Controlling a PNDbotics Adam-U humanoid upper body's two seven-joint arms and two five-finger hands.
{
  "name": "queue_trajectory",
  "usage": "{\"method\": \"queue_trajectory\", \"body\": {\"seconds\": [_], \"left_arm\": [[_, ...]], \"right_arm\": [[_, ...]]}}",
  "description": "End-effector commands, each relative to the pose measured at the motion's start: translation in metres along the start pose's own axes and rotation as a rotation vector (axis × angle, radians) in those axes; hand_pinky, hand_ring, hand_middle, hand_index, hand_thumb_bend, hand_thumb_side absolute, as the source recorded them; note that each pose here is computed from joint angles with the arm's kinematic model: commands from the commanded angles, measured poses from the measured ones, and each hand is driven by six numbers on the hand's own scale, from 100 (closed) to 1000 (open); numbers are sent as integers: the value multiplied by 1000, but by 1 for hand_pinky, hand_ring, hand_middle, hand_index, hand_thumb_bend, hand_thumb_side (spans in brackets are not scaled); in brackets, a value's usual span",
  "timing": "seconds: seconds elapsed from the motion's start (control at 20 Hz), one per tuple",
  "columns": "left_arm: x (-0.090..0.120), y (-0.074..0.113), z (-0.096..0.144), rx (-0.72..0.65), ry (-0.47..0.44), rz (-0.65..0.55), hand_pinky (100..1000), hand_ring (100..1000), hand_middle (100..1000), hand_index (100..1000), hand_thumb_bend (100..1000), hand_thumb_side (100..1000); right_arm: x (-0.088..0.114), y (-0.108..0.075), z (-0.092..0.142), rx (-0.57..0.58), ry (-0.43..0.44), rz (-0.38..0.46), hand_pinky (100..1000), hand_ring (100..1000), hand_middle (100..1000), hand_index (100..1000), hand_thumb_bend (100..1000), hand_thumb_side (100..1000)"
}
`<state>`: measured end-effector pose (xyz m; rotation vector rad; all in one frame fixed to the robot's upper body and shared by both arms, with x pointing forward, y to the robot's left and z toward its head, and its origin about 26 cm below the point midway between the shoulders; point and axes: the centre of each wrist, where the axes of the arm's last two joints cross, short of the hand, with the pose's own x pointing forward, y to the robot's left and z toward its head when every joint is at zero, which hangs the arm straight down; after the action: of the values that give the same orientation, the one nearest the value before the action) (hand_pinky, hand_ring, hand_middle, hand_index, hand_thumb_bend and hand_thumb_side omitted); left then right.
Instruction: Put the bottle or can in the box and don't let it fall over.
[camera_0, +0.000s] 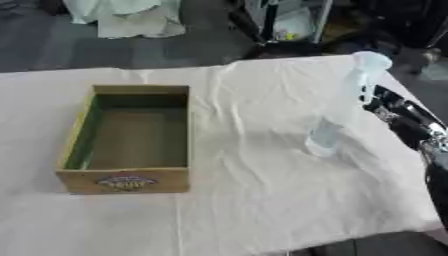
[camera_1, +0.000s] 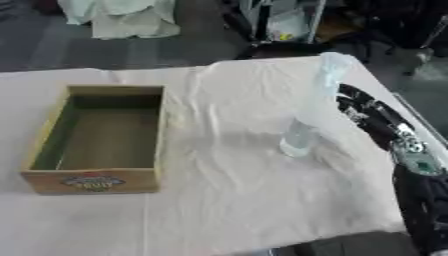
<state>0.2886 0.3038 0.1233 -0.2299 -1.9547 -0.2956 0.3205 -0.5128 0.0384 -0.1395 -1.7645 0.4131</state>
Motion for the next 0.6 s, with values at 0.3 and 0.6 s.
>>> {"method": "queue_trajectory", "body": {"seconds": [0.3, 0.6], "left_arm": [[7, 5, -1, -3, -17, -28, 1000, 1000, 1000, 772, 100, 807], [7, 4, -1, -4, -17, -26, 1000, 1000, 1000, 772, 100, 808]], "right_arm": [[12, -21, 4, 3, -18, 56, 1000, 1000, 1000, 1000, 100, 470], [12, -21, 4, 2, -17, 62, 1000, 1000, 1000, 1000, 100, 470]]}}
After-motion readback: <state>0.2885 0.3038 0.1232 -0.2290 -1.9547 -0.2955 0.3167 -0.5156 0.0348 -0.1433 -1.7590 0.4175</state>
